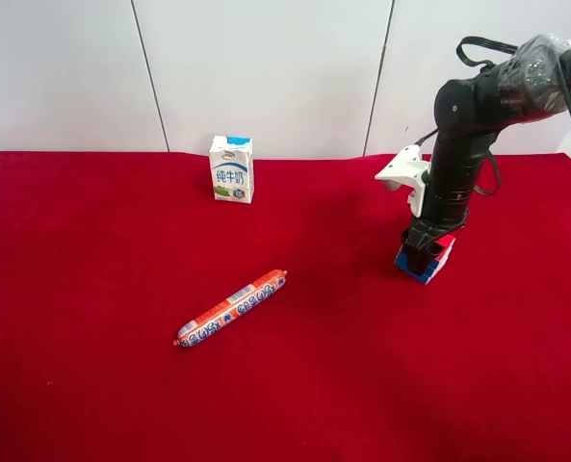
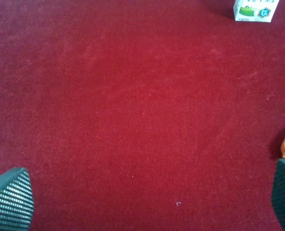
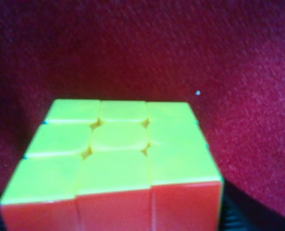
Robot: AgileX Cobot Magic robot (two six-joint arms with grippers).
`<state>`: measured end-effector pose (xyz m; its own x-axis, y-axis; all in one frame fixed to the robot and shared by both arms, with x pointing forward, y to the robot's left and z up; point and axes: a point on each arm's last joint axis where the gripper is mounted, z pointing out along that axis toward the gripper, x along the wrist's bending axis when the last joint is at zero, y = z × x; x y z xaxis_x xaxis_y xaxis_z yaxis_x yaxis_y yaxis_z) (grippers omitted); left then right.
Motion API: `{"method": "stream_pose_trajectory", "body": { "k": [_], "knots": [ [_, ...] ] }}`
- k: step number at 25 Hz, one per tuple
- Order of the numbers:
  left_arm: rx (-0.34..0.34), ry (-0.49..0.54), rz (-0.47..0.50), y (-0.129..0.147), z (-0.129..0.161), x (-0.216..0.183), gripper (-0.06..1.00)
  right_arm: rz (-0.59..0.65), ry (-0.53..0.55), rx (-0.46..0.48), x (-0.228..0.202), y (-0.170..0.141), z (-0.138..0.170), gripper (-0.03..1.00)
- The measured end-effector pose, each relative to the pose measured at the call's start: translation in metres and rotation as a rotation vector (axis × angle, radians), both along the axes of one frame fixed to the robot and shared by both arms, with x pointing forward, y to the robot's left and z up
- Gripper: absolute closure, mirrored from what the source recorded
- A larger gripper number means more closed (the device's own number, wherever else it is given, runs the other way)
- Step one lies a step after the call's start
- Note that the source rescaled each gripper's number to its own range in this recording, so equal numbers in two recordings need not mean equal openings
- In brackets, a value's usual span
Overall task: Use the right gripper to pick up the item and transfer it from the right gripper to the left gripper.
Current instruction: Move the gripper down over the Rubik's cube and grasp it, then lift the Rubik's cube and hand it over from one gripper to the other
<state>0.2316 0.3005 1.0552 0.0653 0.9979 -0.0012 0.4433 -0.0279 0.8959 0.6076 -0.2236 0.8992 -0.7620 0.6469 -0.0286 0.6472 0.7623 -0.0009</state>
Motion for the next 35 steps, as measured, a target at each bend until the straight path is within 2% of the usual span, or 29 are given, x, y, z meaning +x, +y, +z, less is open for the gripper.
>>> {"method": "stream_pose_trajectory", "body": {
  "k": [2, 14, 27, 35],
  "knots": [
    [0.0, 0.0, 0.0, 0.0, 0.0, 0.0, -0.06, 0.007, -0.001, -0.009, 0.0, -0.001, 0.0, 0.97],
    [0.0, 0.0, 0.0, 0.0, 0.0, 0.0, -0.06, 0.011, -0.029, -0.031, 0.0, -0.003, 0.009, 0.97],
    [0.0, 0.0, 0.0, 0.0, 0.0, 0.0, -0.06, -0.058, -0.159, 0.055, -0.02, -0.001, 0.093, 0.97],
    [0.0, 0.0, 0.0, 0.0, 0.0, 0.0, -0.06, -0.003, -0.181, 0.086, -0.042, 0.032, 0.119, 0.97]
  ]
}}
